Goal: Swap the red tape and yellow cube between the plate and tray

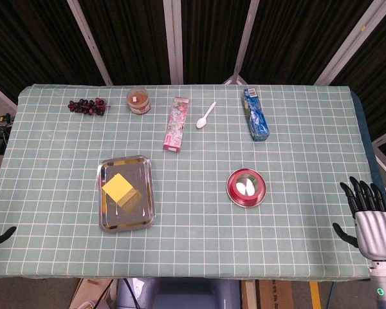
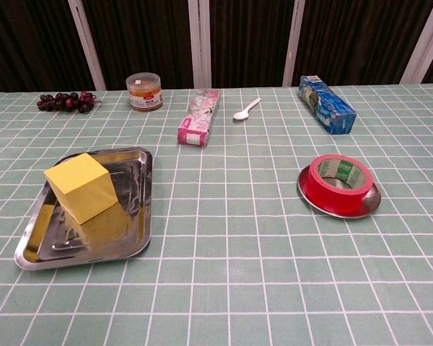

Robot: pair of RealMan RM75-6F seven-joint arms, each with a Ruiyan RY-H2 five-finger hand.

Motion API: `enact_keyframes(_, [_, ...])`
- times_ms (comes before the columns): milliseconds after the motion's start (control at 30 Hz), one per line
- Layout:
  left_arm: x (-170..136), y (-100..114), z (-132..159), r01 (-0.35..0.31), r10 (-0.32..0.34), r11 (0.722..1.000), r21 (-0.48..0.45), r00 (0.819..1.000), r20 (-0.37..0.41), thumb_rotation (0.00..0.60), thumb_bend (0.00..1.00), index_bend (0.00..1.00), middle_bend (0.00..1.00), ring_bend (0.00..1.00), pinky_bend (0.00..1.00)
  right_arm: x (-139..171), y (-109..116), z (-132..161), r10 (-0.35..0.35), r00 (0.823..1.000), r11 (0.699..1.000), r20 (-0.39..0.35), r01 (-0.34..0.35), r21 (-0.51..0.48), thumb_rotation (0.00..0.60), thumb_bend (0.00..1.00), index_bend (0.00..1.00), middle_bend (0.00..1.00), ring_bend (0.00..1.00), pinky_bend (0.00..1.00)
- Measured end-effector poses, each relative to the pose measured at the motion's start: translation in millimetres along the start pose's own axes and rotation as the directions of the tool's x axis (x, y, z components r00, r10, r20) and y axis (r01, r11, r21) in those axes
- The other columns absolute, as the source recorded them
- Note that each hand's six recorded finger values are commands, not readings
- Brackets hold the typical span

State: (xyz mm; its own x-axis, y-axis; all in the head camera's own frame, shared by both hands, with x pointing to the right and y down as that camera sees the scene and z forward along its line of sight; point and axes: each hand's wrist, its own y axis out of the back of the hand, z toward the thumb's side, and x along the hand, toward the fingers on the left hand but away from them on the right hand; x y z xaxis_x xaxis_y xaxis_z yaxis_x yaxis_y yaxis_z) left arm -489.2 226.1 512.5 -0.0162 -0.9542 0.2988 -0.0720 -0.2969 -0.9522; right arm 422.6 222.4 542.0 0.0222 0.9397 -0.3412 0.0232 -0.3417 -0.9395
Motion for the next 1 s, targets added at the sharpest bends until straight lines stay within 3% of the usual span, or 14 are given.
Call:
enact_keyframes(333, [4.9, -9.1, 1.6, 0.036, -0.036, 0.999, 0.016, 0.999, -0.005, 0.6, 0.0, 0.08, 0.0, 0.0, 0.0, 0.5, -5.4, -1.7, 0.036, 0.999, 0.999, 0.016, -0.036, -0.008, 0.6, 0.24, 0.1, 0.0, 0.0, 0.0])
enact_keyframes(700, [14.1, -8.5, 1.4, -0.02, 0.02, 1.0, 0.018, 1.0, -0.014, 0.6, 0.0, 0.08, 0.0, 0.0, 0.0, 4.4, -6.4, -0.5, 0.074, 0.997, 0.996, 0.028, -0.072, -0.056, 0.6, 0.24, 0.09, 0.0, 0.0, 0.0])
enact_keyframes(1000, [5.5, 1.1, 0.9, -0.052, 0.052, 0.999, -0.002, 0.999, -0.016, 0.6, 0.0, 0.08, 0.0, 0.0, 0.0, 3.0, -18.1, 9.6, 0.148, 0.989, 0.984, -0.006, -0.148, -0.095, 0.6, 0.16, 0.07, 0.0, 0.0, 0.0])
